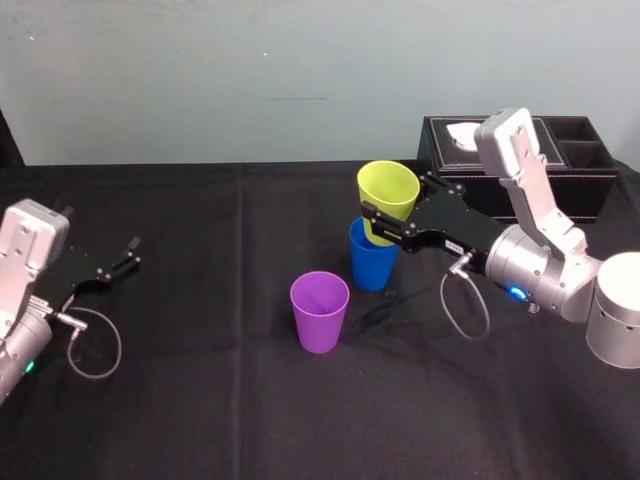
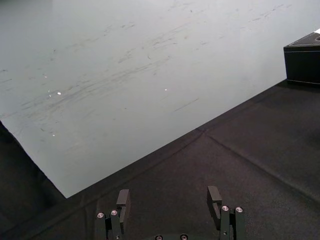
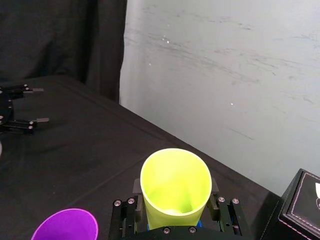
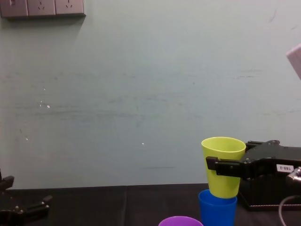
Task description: Stack the three plastic cups sequentially using one hand.
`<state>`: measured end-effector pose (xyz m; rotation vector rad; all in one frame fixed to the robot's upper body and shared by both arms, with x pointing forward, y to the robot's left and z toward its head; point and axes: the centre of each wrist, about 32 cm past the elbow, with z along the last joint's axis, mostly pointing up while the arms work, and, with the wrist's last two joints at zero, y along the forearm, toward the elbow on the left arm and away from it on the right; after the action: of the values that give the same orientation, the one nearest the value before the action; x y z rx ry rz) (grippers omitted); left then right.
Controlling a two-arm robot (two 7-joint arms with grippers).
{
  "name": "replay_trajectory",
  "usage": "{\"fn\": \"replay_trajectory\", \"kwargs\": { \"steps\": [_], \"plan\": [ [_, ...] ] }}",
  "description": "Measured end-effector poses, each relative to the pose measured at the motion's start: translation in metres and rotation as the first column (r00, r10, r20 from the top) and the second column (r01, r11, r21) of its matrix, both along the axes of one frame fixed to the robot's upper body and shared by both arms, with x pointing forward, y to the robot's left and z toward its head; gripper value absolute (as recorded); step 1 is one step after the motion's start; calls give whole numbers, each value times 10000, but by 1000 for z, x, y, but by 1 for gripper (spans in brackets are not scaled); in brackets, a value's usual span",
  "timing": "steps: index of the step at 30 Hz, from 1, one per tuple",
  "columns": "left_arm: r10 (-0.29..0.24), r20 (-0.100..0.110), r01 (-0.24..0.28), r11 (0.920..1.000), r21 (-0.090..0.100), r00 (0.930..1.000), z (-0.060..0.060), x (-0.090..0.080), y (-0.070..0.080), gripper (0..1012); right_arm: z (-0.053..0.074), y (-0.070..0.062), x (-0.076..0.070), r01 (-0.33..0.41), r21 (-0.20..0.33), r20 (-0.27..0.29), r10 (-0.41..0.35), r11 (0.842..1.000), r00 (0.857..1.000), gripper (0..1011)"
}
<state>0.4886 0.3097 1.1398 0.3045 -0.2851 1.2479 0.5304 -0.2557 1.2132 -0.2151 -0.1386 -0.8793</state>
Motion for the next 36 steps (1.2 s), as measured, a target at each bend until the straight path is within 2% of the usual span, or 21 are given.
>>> {"fn": "replay_trajectory", "kwargs": {
  "steps": [14,36],
  "plan": [
    [0,-1,0,10000,0,10000,0,0,0,1010,-5,0,14,67,29,-184,-67,10000,9998,736],
    [0,0,0,10000,0,10000,0,0,0,1010,-10,-2,17,-39,59,-406,42,10000,9992,736]
  ]
}}
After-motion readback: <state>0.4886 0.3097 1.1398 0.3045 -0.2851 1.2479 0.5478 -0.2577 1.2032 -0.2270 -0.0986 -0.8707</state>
